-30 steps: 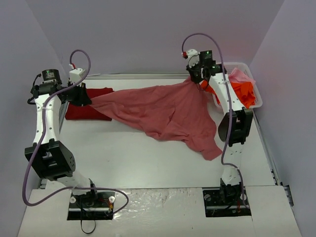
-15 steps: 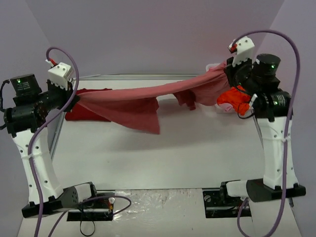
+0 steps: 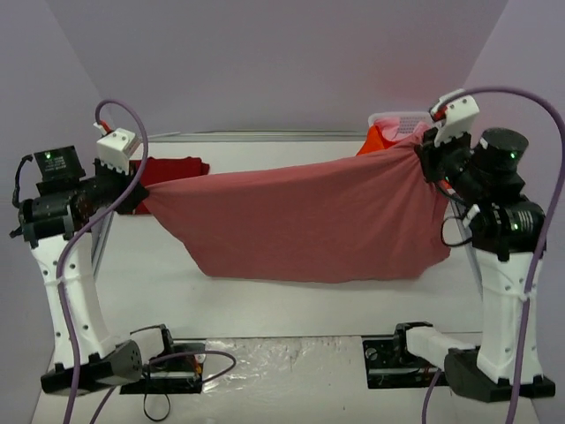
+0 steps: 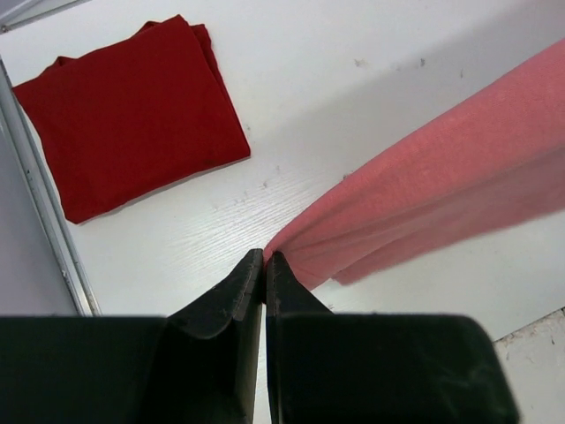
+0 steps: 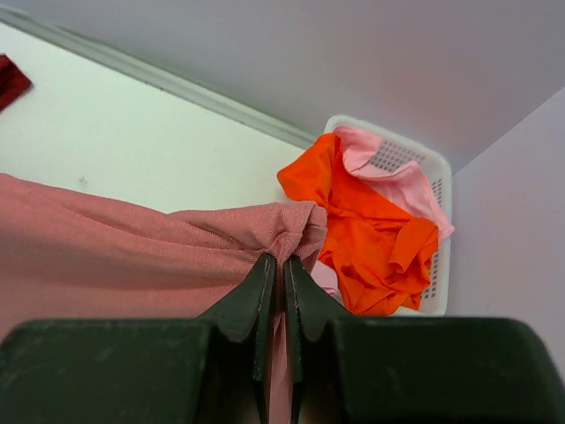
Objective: Fold and stack the t-shirts
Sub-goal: Flatten out the tshirt
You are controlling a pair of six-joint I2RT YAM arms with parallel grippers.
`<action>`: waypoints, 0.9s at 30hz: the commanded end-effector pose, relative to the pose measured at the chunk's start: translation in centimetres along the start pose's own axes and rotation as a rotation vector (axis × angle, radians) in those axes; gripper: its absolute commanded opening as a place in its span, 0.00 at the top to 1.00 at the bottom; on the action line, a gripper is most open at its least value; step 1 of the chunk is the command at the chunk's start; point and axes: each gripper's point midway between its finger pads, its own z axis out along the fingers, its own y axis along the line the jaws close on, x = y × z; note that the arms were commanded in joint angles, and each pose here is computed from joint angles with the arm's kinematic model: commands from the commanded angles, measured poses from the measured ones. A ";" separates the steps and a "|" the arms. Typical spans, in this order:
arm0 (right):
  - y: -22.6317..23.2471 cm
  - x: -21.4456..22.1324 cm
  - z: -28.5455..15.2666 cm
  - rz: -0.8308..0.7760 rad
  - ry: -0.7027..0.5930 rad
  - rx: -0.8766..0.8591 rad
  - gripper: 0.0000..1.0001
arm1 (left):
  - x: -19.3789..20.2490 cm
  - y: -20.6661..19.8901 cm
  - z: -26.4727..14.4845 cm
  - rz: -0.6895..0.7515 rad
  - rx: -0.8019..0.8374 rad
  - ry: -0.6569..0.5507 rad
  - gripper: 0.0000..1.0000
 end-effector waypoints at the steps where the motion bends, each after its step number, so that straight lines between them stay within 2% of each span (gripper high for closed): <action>1: -1.4 2.4 6.1 -0.007 0.085 0.011 1.00 | -1.1 3.4 2.5 -0.027 -0.062 -0.001 0.98; 6: -1.5 7.7 14.9 0.001 0.216 -0.046 1.00 | -0.7 6.6 7.5 -0.084 -0.053 0.059 0.98; 8: -2.0 8.1 17.1 0.001 0.225 -0.049 1.00 | 0.2 7.9 10.0 -0.111 -0.053 0.107 0.98; 9: -1.9 9.9 19.4 0.010 0.268 -0.070 1.00 | 0.1 8.6 11.9 -0.120 -0.048 0.123 0.98; 15: -3.3 9.3 25.6 0.016 0.249 -0.066 1.00 | -2.7 10.0 17.3 -0.133 -0.044 0.139 0.98; 16: -4.4 6.1 25.5 0.004 0.178 -0.038 1.00 | -4.0 9.4 17.6 -0.123 -0.043 0.122 0.98; 17: -4.9 5.0 25.5 0.006 0.155 -0.020 1.00 | -6.8 9.4 16.6 -0.095 -0.062 0.069 0.98; 18: -5.2 3.9 25.6 0.004 0.131 -0.014 1.00 | -7.6 9.4 16.8 -0.087 -0.069 0.064 0.98; 19: -5.9 0.7 24.6 -0.007 0.061 0.008 1.00 | -9.0 8.8 16.4 -0.072 -0.068 0.038 0.98; 20: -6.3 -0.6 24.0 0.003 0.032 0.019 1.00 | -12.0 8.7 14.5 -0.042 -0.090 -0.037 0.98; 23: -6.5 -4.2 21.0 0.001 -0.051 0.030 1.00 | -14.0 7.9 11.9 -0.018 -0.100 -0.082 0.98; 24: -6.3 -5.9 18.8 -0.004 -0.092 0.029 1.00 | -14.3 7.4 10.4 -0.006 -0.107 -0.097 0.98; 25: -6.0 -6.0 18.0 -0.005 -0.093 0.021 1.00 | -14.2 7.1 9.8 0.014 -0.109 -0.099 0.98; 26: -5.4 -4.1 18.0 0.003 -0.047 0.003 1.00 | -14.3 6.8 9.1 0.029 -0.107 -0.113 0.98; 27: -5.0 -4.8 15.7 -0.009 -0.068 0.000 1.00 | -12.7 5.9 8.3 0.031 -0.098 -0.089 0.98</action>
